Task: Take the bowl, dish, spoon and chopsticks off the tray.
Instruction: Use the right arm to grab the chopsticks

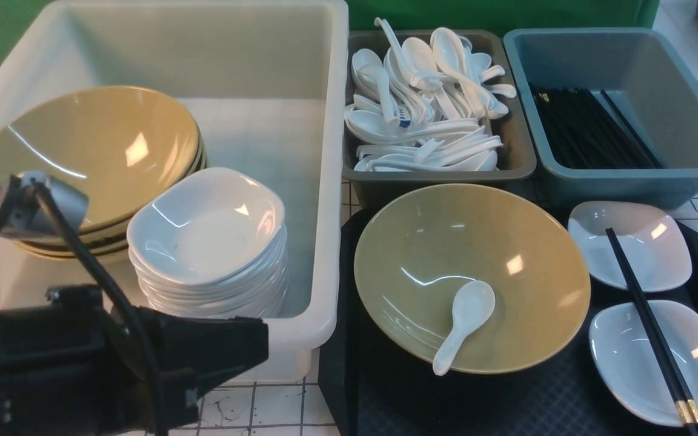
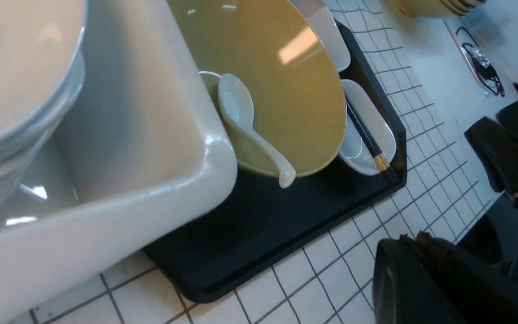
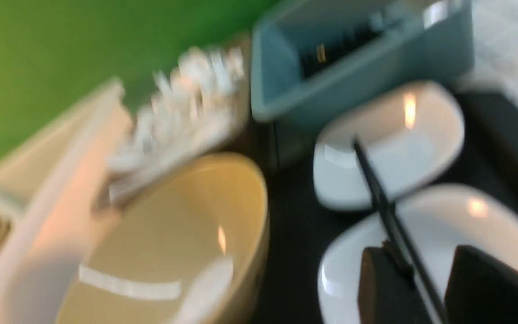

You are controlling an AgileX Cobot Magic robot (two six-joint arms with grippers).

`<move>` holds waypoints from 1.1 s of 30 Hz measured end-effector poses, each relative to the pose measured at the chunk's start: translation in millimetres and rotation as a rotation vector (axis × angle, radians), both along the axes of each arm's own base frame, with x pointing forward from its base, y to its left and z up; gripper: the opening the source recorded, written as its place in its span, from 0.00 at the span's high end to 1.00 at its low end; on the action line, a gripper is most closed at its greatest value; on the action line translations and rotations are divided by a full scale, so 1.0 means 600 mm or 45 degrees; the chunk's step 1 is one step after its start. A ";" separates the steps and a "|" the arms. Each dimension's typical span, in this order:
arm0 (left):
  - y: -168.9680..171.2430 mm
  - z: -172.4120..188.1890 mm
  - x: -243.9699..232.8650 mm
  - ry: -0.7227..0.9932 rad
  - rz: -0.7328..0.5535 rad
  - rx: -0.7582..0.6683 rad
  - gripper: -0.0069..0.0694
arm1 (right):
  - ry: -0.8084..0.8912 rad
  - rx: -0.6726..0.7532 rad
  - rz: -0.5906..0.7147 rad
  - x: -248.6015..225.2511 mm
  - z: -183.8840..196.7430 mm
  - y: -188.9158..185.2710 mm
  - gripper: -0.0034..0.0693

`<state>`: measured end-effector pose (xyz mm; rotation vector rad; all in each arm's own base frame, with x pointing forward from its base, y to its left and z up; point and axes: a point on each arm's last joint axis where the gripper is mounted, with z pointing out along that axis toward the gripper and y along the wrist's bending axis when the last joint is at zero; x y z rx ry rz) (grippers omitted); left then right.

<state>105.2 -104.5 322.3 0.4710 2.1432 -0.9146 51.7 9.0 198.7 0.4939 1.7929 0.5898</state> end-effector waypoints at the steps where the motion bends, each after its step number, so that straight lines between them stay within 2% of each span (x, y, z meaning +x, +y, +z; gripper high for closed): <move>1: -0.004 0.003 0.004 -0.005 -0.012 0.005 0.91 | 0.059 -0.048 0.059 -0.003 0.012 0.003 0.71; 5: -0.028 0.020 0.023 -0.036 -0.078 0.036 0.91 | 0.259 -0.294 0.334 -0.002 0.101 0.018 0.79; 9: -0.055 0.039 0.041 -0.100 -0.162 0.069 0.91 | 0.637 -0.541 0.594 0.021 0.158 0.039 0.80; 12: -0.072 0.042 0.040 -0.140 -0.239 0.092 0.91 | 0.866 -0.698 0.691 0.056 0.172 0.055 0.80; 19: -0.091 0.050 0.015 -0.197 -0.372 0.082 0.91 | 1.125 -0.944 0.804 0.160 0.164 0.093 0.77; 22: -0.087 0.057 0.008 -0.214 -0.374 0.056 0.91 | 1.189 -0.973 0.791 0.196 0.152 0.089 0.74; 26: -0.073 0.073 -0.006 -0.266 -0.366 0.007 0.91 | 1.251 -0.889 0.715 0.239 0.130 0.058 0.68; 30: -0.061 0.087 -0.016 -0.318 -0.351 -0.032 0.91 | 1.290 -0.801 0.722 0.261 0.110 0.046 0.59; 33: -0.058 0.091 -0.019 -0.335 -0.344 -0.046 0.91 | 1.324 -0.773 0.741 0.281 0.088 0.049 0.47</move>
